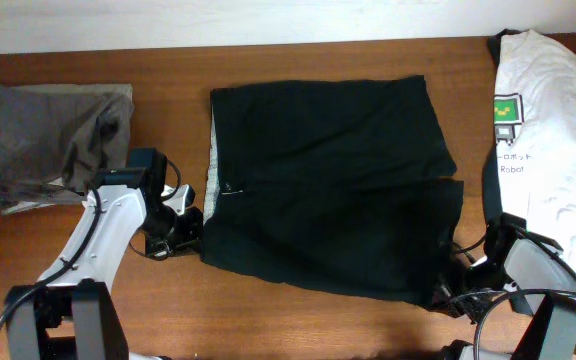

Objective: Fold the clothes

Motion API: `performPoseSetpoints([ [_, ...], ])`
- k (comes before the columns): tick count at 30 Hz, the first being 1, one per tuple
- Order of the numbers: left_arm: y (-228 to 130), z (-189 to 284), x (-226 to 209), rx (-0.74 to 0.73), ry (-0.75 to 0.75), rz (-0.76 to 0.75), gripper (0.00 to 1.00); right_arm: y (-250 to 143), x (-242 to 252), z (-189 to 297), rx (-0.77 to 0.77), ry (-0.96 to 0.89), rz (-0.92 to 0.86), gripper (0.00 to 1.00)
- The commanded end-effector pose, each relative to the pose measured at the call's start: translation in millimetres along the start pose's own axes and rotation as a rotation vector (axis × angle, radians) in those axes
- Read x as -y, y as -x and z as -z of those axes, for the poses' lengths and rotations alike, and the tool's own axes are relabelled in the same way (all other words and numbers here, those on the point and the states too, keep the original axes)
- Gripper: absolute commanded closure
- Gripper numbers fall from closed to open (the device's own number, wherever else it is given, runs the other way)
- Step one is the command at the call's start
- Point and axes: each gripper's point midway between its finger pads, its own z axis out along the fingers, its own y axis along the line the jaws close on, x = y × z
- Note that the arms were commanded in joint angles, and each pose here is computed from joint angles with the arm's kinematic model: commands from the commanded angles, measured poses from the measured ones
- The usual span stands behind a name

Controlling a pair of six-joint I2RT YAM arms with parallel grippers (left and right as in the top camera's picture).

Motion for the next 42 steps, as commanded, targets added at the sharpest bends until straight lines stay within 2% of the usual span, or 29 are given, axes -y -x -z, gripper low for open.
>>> performPoseSetpoints([
  [1,4,8,2,0.031,0.0,-0.001,1.0,8,4,5,0.038,-0.033,-0.01,0.96],
  [5,-5,13,3,0.014,-0.001,0.005,0.99,19,-20,66,0.145,0.008,0.108,0.96],
  [8,-21,47,20,0.112,-0.06,-0.01,0.99,11,-38,150,0.354,0.082,0.183,0.96],
  [10,-50,73,25,0.162,-0.077,0.017,0.99,-7,-39,203,0.501,0.132,0.212,0.96],
  [13,-86,116,36,0.323,-0.13,0.036,1.0,-30,-49,270,0.673,0.228,0.255,0.96],
  [15,-72,147,30,0.548,-0.099,0.065,0.99,-15,-76,296,0.714,0.317,0.262,0.96],
  [17,-29,161,27,0.671,-0.058,0.055,0.99,28,-134,296,0.668,0.437,0.339,0.96],
  [18,-14,160,25,0.682,-0.04,0.061,1.0,42,-150,292,0.657,0.453,0.361,0.96],
  [20,19,143,18,0.649,0.013,0.068,1.0,76,-200,265,0.593,0.49,0.434,0.96],
  [24,65,82,-12,0.487,0.152,0.12,1.0,118,-291,189,0.505,0.542,0.592,0.96],
  [26,82,68,-30,0.48,0.241,0.143,1.0,125,-318,169,0.52,0.561,0.647,0.96],
  [30,116,64,-28,0.562,0.235,0.109,0.99,140,-333,157,0.557,0.566,0.628,0.96],
  [31,116,63,-32,0.56,0.255,0.114,0.84,141,-334,158,0.568,0.568,0.636,0.69],
  [32,115,65,-40,0.561,0.298,0.127,0.63,144,-331,162,0.59,0.556,0.675,0.2],
  [34,110,85,-43,0.558,0.311,0.124,0.49,161,-301,175,0.594,0.523,0.634,0.2],
  [36,108,117,-35,0.592,0.315,0.069,0.47,155,-270,174,0.495,0.514,0.625,0.28],
  [37,110,128,-15,0.618,0.246,-0.018,0.53,143,-253,161,0.401,0.474,0.615,0.36],
  [39,109,120,25,0.6,0.114,-0.207,0.69,111,-213,128,0.227,0.299,0.612,0.44],
  [40,109,105,35,0.567,0.109,-0.289,0.73,100,-187,113,0.173,0.146,0.583,0.45],
  [42,112,72,42,0.493,0.131,-0.412,0.74,89,-165,97,0.145,-0.027,0.58,0.45],
])
